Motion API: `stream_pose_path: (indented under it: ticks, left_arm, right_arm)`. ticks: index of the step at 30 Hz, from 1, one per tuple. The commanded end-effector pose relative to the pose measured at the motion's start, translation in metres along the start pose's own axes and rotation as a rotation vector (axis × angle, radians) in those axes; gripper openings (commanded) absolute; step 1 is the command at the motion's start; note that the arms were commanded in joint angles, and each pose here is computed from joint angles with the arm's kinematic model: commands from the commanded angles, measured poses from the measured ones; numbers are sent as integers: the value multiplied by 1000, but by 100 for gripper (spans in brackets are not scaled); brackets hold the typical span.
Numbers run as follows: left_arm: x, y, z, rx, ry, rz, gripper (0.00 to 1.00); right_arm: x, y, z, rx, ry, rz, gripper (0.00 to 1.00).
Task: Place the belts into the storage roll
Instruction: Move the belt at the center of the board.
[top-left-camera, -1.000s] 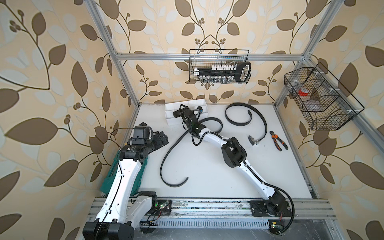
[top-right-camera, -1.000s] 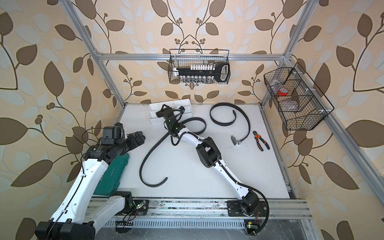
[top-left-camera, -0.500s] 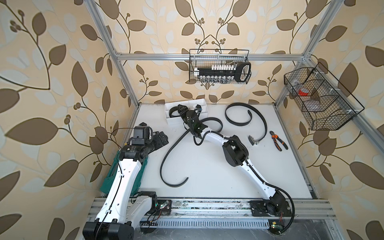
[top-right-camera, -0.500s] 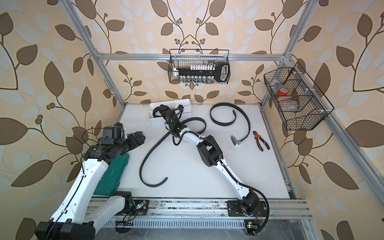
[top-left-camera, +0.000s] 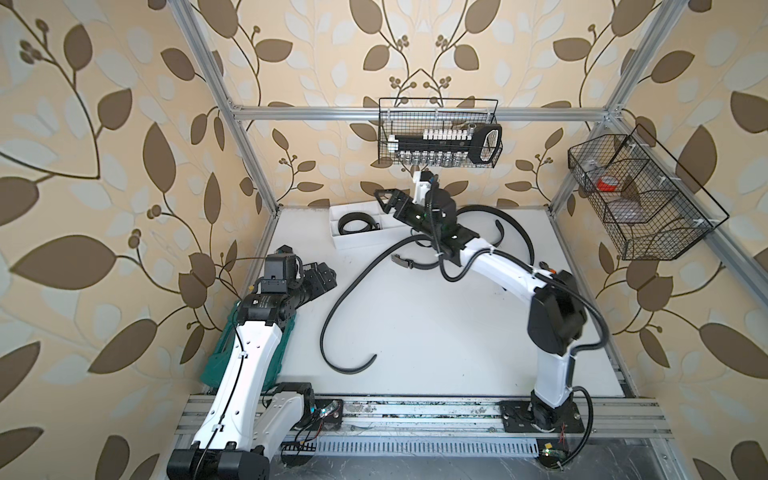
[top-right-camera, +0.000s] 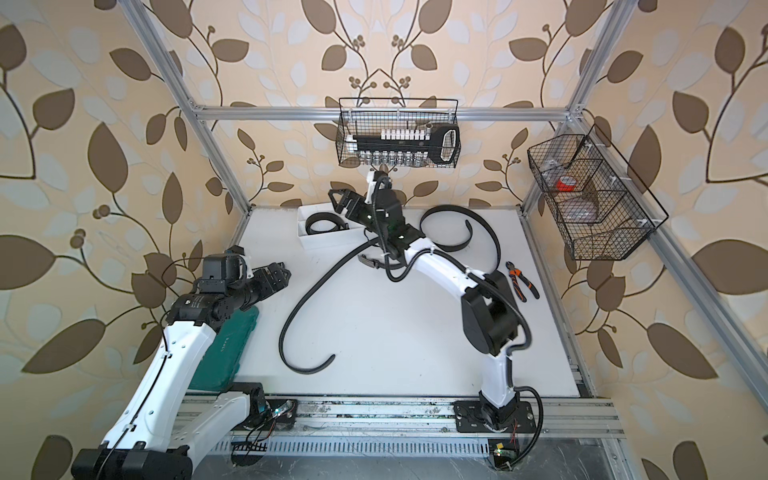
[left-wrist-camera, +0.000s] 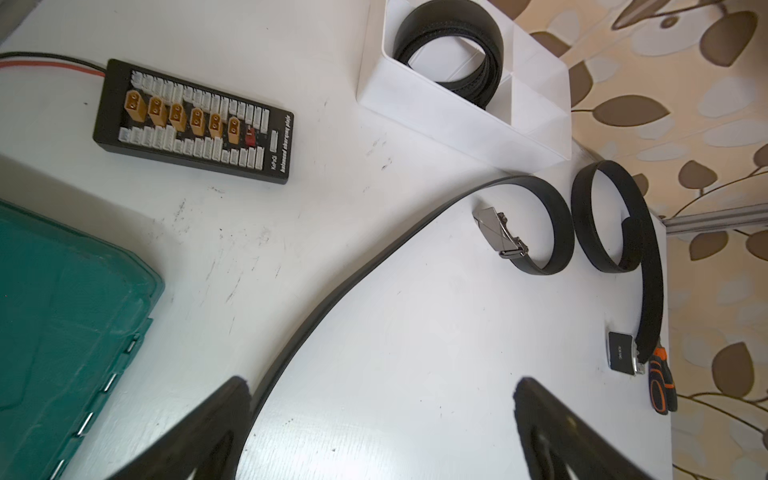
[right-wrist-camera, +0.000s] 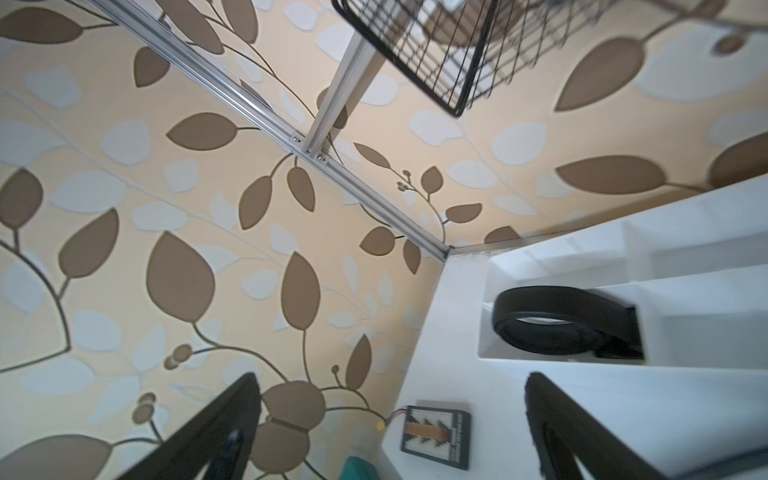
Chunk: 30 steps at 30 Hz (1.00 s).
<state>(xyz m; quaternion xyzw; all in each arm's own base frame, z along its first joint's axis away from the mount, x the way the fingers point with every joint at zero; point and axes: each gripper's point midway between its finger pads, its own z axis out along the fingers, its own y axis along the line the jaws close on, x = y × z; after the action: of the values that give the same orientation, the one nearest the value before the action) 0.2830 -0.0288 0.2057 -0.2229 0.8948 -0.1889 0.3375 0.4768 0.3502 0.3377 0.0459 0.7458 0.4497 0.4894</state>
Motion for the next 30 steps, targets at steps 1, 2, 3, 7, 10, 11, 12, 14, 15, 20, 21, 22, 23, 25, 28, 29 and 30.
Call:
stream_pose_path:
  ticks: [1,2,3,7,10,11,12,14,15,20,21,22,23,25,28,29,30]
  left_arm:
    - [12,-10,18,62,91,10,99]
    - [17,-10,24,60,123,8,99]
    - [23,-14,30,57,152,23,99]
    - [58,-45,54,24,270,135,99]
    - [91,-61,56,-61,357,218,99]
    - [102,-60,53,-92,376,237,99]
    - [114,-55,49,-132,390,250,99]
    - [119,-37,45,-214,380,241,99]
    - [112,-31,46,-247,335,249,99]
    - [37,-54,82,-271,207,274,99]
    - [26,-48,96,-327,240,286,99]
    - [16,-42,108,-370,265,301,99]
    - [9,-38,117,-390,276,316,99]
    - [2,-34,140,-384,305,334,99]
    - [5,-34,165,-384,359,387,99]
    - [6,-34,172,-382,372,399,99]
    - [7,-33,179,-380,379,411,99]
  right_arm:
    - [56,-84,-54,362,253,-378,99]
    - [56,-98,-70,422,271,-403,99]
    - [58,-113,-89,470,290,-417,99]
    - [71,-147,-150,506,359,-331,99]
    - [88,-154,-182,489,423,-258,99]
    - [93,-155,-190,491,439,-244,99]
    - [100,-155,-197,485,460,-233,99]
    - [110,-154,-207,472,501,-226,99]
    - [114,-156,-211,475,519,-227,99]
    - [128,-160,-213,439,532,-206,99]
    - [130,-158,-213,425,534,-196,99]
    - [130,-154,-213,409,535,-193,99]
    - [130,-152,-213,401,531,-185,99]
    - [126,-149,-217,394,509,-179,99]
    - [121,-149,-222,393,484,-175,99]
    - [120,-148,-222,385,485,-171,99]
    - [121,-148,-223,379,495,-167,99]
